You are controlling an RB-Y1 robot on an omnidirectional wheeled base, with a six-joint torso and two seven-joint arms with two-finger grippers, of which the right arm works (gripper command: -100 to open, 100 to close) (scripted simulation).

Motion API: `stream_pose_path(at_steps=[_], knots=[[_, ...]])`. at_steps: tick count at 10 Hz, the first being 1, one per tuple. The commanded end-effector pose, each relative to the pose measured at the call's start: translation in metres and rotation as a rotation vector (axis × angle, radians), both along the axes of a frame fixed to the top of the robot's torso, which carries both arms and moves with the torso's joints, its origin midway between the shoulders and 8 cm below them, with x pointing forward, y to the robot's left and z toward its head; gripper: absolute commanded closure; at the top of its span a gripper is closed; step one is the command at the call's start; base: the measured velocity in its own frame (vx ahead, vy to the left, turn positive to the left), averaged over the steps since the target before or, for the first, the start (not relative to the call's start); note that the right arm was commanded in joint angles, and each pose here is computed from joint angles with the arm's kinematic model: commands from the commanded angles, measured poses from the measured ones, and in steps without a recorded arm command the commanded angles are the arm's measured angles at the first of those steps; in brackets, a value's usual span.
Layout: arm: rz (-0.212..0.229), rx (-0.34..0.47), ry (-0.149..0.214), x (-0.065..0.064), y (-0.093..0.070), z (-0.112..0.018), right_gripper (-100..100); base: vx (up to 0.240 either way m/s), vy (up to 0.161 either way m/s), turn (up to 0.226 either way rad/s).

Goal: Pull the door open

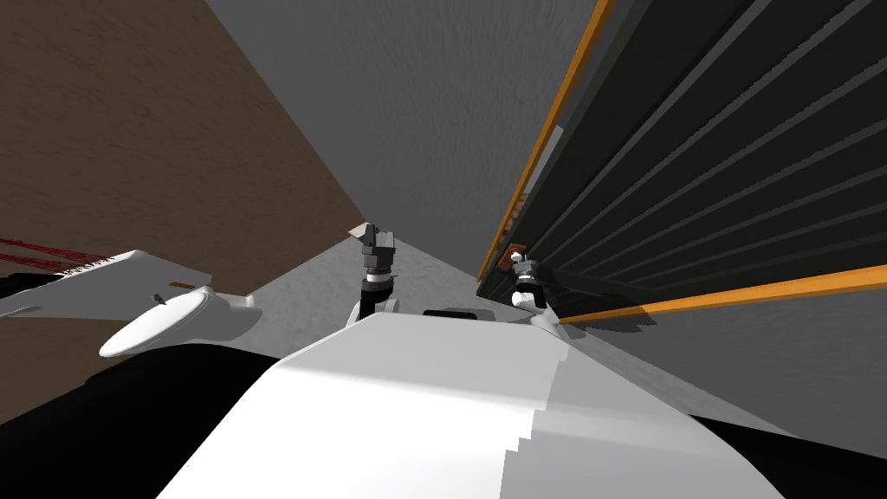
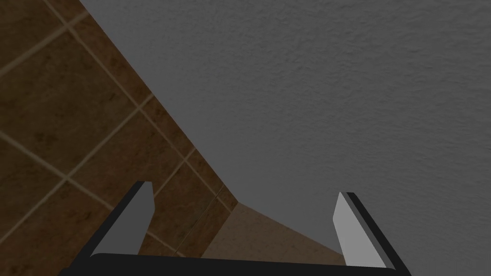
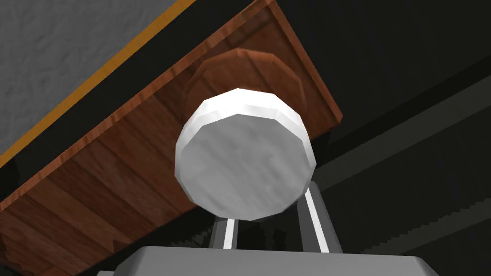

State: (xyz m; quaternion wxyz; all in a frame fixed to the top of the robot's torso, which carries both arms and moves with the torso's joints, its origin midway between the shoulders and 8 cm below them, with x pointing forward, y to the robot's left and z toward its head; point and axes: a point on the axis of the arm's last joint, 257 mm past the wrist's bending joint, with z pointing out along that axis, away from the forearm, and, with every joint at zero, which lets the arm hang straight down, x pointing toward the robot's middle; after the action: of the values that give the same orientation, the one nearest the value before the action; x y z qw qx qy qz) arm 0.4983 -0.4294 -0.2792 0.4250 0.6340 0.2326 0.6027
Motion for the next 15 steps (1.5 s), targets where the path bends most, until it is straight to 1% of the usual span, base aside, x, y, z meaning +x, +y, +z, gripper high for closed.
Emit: stream_pose_path(at_steps=[1, 4, 8, 9, 12, 15], knots=[[0.008, 0.077, -0.015, 0.002, 0.011, -0.002, -100, -0.092, -0.040, -0.010], [0.008, 0.237, -0.046, 0.003, 0.022, -0.005, -100, -0.098, 0.000, 0.045], [0.008, 0.487, -0.096, 0.004, 0.041, -0.010, -100, -0.101, -0.029, 0.031], [0.008, 0.493, -0.097, 0.004, 0.041, -0.010, -100, -0.064, -0.017, 0.011], [0.009, 0.682, -0.135, 0.005, 0.055, -0.013, -100, -0.074, -0.019, 0.025], [0.010, 0.838, -0.166, 0.006, 0.068, -0.016, -100, -0.099, -0.015, 0.025]])
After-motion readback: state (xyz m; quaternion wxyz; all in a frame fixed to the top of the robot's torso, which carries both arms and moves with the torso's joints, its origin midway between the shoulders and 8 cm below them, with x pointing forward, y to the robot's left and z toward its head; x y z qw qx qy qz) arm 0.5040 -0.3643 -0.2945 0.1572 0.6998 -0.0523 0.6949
